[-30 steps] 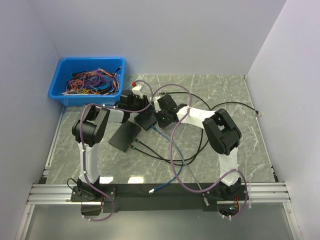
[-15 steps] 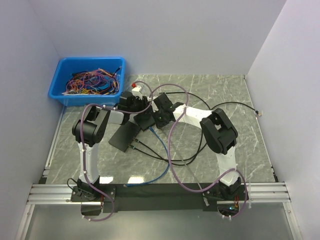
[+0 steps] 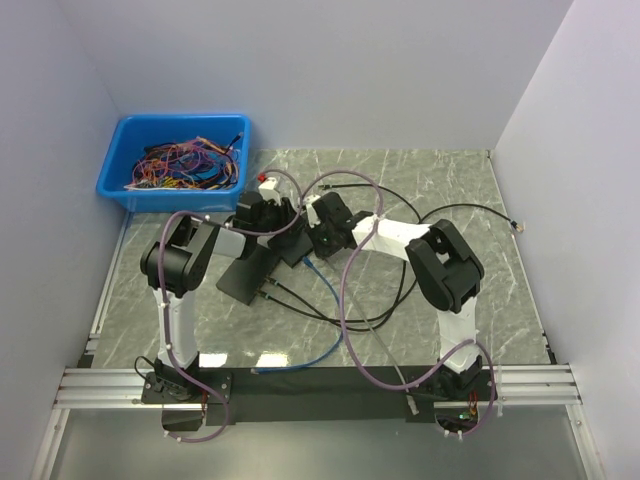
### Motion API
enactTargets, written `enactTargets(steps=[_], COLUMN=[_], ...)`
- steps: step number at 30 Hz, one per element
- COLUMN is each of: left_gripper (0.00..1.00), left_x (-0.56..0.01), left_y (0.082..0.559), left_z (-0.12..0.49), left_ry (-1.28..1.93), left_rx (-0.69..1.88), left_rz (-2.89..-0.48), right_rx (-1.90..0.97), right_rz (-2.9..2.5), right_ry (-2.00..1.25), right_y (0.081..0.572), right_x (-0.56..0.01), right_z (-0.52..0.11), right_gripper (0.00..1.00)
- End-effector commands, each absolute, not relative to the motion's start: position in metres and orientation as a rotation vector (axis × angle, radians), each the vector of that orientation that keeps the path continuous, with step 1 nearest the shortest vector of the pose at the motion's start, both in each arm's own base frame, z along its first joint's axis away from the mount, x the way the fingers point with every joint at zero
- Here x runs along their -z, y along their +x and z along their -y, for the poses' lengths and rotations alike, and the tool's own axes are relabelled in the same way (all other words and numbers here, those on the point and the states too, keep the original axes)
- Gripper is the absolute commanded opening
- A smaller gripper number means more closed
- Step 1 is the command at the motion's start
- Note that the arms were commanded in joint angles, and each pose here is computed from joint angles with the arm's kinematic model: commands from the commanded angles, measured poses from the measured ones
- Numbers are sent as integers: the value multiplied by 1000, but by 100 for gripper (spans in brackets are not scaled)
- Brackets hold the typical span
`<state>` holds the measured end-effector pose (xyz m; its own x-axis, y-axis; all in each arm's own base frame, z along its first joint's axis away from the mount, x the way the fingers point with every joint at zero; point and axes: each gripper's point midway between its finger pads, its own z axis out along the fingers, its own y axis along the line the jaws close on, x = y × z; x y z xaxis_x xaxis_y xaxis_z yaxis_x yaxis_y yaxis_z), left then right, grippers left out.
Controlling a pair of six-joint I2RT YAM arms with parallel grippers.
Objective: Insert the plug into the switch port
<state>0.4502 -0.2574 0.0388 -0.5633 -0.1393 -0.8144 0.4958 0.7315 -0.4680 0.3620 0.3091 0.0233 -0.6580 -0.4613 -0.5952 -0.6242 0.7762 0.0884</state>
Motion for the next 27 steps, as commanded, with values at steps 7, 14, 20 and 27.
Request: enactTargets(steps=[7,14,20,27], left_gripper=[43,42,41,41], left_x=[31,25,29,24], left_y=[289,274,273,311], left_z=[313,328,329,323], left_ry=[433,522,505,411], left_rx=[1272,1337,1357,1208], left_rz=[-2430,-2409,-2417,-2431], right_rx=[-610,-661,-647,-601], right_rz=[-1735,-1677,-1670,-1754], right_ry=[-835,-854,-874,-825], right_y=[441,453,468,460], right_x=[-168,-180,-184,-158], right_z=[-376,-396,-406,-384], right_gripper=[0,0,0,16])
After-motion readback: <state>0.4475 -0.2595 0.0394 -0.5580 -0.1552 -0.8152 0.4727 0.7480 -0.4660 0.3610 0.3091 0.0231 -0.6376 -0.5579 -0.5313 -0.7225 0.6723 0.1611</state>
